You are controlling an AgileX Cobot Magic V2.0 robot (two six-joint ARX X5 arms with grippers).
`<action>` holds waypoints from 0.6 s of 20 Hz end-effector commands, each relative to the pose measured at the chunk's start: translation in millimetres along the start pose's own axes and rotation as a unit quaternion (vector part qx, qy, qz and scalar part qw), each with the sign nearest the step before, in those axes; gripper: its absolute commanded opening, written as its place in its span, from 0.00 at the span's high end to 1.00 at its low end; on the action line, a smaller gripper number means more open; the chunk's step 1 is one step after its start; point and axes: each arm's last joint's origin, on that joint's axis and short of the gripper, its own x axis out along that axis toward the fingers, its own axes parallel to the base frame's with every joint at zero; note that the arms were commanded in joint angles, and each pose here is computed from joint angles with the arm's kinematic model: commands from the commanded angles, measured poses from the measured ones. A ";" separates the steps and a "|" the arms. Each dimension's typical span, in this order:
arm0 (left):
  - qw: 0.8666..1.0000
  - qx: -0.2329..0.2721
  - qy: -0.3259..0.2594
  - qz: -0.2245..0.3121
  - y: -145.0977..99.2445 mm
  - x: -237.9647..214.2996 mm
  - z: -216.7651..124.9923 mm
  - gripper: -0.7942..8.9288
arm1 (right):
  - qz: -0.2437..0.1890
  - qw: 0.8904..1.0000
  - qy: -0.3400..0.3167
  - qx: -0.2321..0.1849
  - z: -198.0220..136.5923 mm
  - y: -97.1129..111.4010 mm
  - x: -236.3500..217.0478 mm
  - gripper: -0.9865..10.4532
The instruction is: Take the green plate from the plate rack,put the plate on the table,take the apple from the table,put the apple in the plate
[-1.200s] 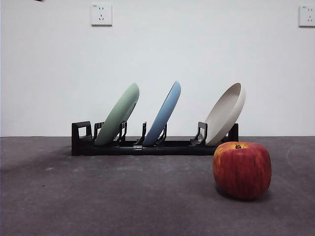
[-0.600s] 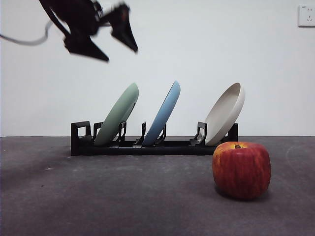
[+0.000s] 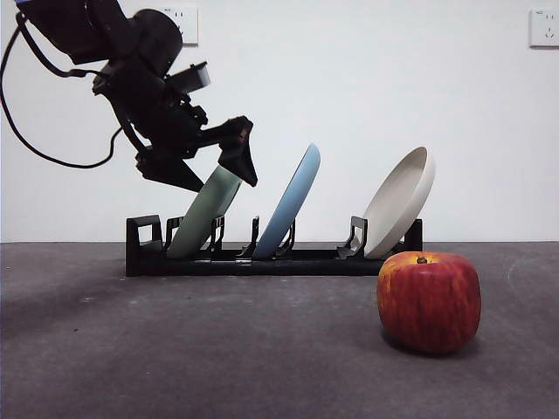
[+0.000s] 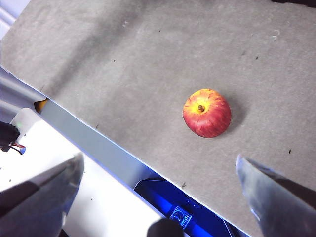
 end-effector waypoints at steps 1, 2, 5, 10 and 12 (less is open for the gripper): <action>1.000 0.008 -0.003 -0.004 -4.2 3.7 -0.5 0.67 | 0.001 1.000 -0.004 0.000 0.9 0.5 -0.6 0.34; 1.000 0.009 -0.006 -0.007 -4.6 3.7 0.1 0.74 | 0.001 1.000 -0.003 0.000 1.1 0.3 -0.4 0.34; 1.000 0.008 -0.004 -0.007 -4.6 3.7 -0.4 0.90 | 0.001 1.000 -0.002 0.001 1.4 0.0 0.1 0.34; 0.999 0.004 -0.004 -0.032 -5.4 3.0 -0.2 0.93 | 0.001 1.000 -0.002 0.001 1.4 0.0 0.1 0.34; 0.999 -0.005 -0.006 -0.033 -5.6 0.9 1.4 0.93 | 0.001 1.000 -0.002 0.001 1.4 0.0 0.1 0.34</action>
